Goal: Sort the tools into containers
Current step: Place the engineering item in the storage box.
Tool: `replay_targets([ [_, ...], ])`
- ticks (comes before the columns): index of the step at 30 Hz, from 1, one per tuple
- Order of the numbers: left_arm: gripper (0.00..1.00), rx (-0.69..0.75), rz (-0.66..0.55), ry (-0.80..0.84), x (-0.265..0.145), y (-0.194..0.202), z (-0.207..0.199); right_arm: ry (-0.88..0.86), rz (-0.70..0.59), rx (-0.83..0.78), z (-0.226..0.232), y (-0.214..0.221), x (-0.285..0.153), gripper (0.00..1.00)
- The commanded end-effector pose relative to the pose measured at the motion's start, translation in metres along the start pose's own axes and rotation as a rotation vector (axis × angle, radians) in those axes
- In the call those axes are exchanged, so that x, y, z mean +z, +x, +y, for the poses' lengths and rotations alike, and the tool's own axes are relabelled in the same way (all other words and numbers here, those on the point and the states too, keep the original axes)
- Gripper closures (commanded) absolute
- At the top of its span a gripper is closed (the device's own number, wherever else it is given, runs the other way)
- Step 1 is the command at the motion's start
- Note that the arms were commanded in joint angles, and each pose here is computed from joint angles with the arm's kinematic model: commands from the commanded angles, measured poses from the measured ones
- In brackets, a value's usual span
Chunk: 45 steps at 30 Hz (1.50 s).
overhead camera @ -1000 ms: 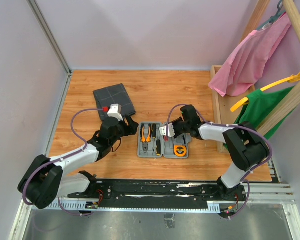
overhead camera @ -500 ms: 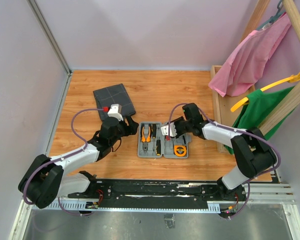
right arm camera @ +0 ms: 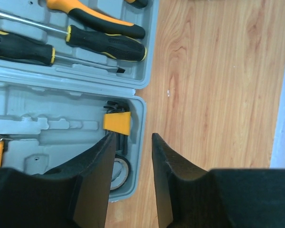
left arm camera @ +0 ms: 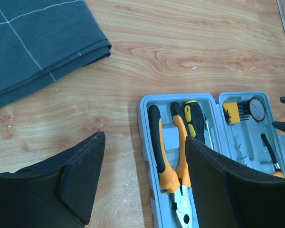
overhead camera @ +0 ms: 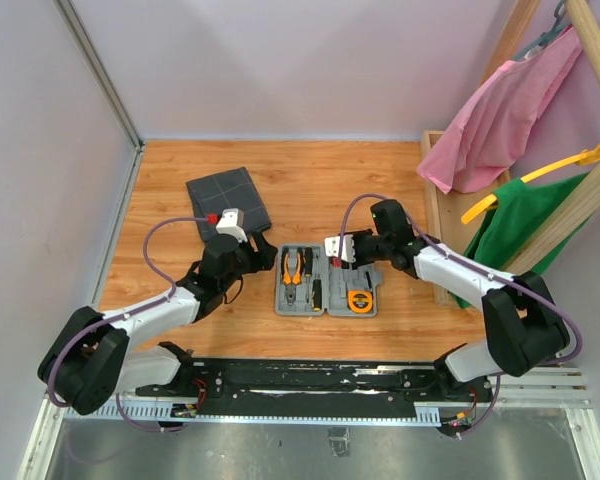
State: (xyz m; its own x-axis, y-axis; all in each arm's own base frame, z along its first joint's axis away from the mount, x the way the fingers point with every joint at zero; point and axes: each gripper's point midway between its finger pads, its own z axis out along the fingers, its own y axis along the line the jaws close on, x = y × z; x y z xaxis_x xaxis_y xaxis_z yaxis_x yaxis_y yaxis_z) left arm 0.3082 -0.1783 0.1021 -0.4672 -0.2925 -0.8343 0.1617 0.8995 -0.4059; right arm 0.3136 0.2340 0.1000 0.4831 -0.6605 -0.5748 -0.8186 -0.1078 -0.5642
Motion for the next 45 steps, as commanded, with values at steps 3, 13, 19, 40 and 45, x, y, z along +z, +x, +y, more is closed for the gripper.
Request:
replay_targets([
  [3, 0.28, 0.002, -0.034, 0.006, 0.003, -0.01, -0.001, -0.089, 0.013, -0.008, 0.023, 0.002, 0.002, 0.61],
  [13, 0.28, 0.003, -0.036, 0.004, 0.002, -0.011, -0.001, -0.123, 0.09, -0.078, 0.028, 0.017, 0.02, 0.59],
  [19, 0.28, 0.004, -0.037, 0.002, 0.002, -0.011, -0.001, -0.134, 0.129, -0.117, 0.028, 0.025, 0.029, 0.55],
  [40, 0.28, 0.008, -0.036, -0.004, 0.003, -0.011, 0.0, -0.293, 0.273, -0.193, 0.05, 0.053, 0.042, 0.56],
  [45, 0.28, 0.008, -0.032, -0.005, 0.004, -0.01, 0.001, -0.331, 0.294, -0.149, 0.059, 0.058, 0.044, 0.6],
])
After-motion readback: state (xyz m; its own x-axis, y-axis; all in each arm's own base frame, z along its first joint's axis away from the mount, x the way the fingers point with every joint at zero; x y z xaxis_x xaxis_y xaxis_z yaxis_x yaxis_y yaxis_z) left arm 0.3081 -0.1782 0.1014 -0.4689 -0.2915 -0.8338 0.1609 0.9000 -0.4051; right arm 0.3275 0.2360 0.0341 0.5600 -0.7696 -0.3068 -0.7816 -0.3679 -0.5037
